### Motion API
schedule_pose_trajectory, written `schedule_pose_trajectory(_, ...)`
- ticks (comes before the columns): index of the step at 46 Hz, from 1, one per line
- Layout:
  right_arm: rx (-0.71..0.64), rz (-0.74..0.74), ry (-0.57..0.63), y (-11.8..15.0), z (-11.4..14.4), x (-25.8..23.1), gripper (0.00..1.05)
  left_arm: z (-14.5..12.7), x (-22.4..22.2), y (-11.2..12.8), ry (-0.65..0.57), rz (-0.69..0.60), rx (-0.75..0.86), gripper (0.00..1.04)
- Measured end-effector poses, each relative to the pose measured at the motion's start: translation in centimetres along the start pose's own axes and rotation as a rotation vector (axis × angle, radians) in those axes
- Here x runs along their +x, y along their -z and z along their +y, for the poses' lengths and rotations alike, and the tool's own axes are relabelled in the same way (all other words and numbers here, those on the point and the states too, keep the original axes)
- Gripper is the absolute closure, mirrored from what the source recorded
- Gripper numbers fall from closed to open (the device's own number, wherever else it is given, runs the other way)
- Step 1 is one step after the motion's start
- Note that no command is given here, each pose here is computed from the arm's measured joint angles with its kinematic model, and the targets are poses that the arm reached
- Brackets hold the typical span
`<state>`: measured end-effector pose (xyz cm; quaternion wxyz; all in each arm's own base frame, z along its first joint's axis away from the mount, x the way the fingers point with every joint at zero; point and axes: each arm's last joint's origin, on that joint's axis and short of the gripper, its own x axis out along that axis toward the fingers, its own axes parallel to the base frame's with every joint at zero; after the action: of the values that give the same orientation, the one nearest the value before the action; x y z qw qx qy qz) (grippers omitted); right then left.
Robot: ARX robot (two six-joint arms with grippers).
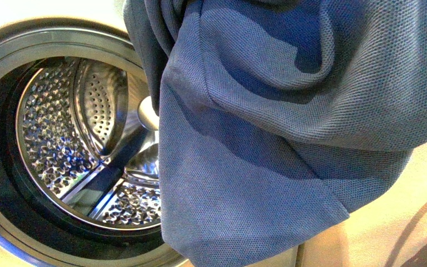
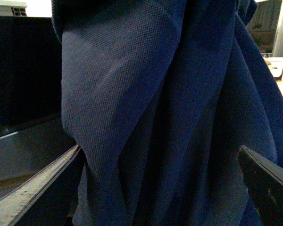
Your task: Put clothes into washing machine
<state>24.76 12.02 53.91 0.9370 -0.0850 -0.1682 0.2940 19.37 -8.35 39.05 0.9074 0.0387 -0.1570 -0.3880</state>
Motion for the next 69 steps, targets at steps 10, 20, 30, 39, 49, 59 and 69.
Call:
schedule_pose_trajectory(10,0.0,0.0,0.0,0.0,0.0,0.0,0.98,-0.8,1.8,-0.7,0.014,-0.014,-0.005,0.07)
schedule_pose_trajectory(20,0.0,0.0,0.0,0.0,0.0,0.0,0.98,-2.5,3.7,-1.0,0.045,-0.021,-0.064,0.07)
schedule_pose_trajectory(30,0.0,0.0,0.0,0.0,0.0,0.0,0.98,-4.4,5.4,-1.0,0.007,0.024,-0.101,0.07)
schedule_pose_trajectory(39,0.0,0.0,0.0,0.0,0.0,0.0,0.98,-5.3,6.6,-1.1,-0.032,0.036,-0.114,0.07)
schedule_pose_trajectory(49,0.0,0.0,0.001,0.0,0.0,0.0,0.98,-5.6,7.7,-1.3,-0.102,0.04,-0.119,0.07)
schedule_pose_trajectory(59,0.0,0.001,0.003,0.0,0.0,0.0,0.98,-6.4,8.7,-1.6,-0.196,0.015,-0.125,0.07)
schedule_pose_trajectory(69,0.0,0.001,0.003,0.0,0.0,0.0,0.98,-8.2,9.7,-1.6,-0.223,-0.022,-0.137,0.07)
